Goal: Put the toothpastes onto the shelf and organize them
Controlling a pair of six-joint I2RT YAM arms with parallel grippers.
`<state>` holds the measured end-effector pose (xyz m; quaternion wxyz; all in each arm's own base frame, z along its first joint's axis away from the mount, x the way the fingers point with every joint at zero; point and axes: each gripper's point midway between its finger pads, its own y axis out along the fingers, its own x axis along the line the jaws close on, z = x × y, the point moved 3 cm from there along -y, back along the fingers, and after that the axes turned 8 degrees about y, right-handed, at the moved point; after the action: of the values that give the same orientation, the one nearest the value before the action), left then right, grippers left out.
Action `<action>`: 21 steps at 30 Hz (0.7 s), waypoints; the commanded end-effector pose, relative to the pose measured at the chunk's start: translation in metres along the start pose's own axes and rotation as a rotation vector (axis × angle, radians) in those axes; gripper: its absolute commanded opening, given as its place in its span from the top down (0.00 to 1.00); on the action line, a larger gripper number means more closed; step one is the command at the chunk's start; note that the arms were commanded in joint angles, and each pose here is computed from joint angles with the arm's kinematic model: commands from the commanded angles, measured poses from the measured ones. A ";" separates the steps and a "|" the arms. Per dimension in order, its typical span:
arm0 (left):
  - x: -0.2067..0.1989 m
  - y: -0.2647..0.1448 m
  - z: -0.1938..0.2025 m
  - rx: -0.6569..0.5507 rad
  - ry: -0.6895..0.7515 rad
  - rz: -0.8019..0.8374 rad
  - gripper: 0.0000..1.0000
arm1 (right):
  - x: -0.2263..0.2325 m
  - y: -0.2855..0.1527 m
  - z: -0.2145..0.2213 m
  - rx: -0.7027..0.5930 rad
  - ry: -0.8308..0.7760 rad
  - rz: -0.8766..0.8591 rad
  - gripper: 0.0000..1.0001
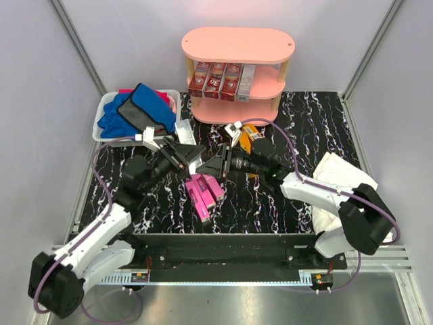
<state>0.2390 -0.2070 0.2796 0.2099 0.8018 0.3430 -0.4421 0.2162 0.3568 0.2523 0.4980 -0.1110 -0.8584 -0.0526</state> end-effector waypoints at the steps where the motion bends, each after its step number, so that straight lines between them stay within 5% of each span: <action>1: -0.034 -0.016 -0.026 -0.083 0.262 0.061 0.07 | 0.040 -0.011 0.000 0.107 -0.190 -0.099 0.75; 11: -0.031 -0.031 -0.018 -0.078 0.307 0.101 0.18 | 0.056 -0.029 0.023 0.311 -0.220 -0.219 0.73; 16: -0.038 -0.032 -0.018 -0.110 0.251 0.166 0.44 | 0.044 -0.023 0.012 0.245 -0.218 -0.132 0.64; 21: -0.044 -0.031 -0.018 -0.118 0.198 0.217 0.59 | 0.042 -0.019 -0.004 0.131 -0.198 -0.067 0.60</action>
<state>0.2170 -0.1891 0.2963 0.2197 0.8451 0.3423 -0.3470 0.1749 0.3435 0.2580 0.4426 -0.0042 -0.8948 0.0579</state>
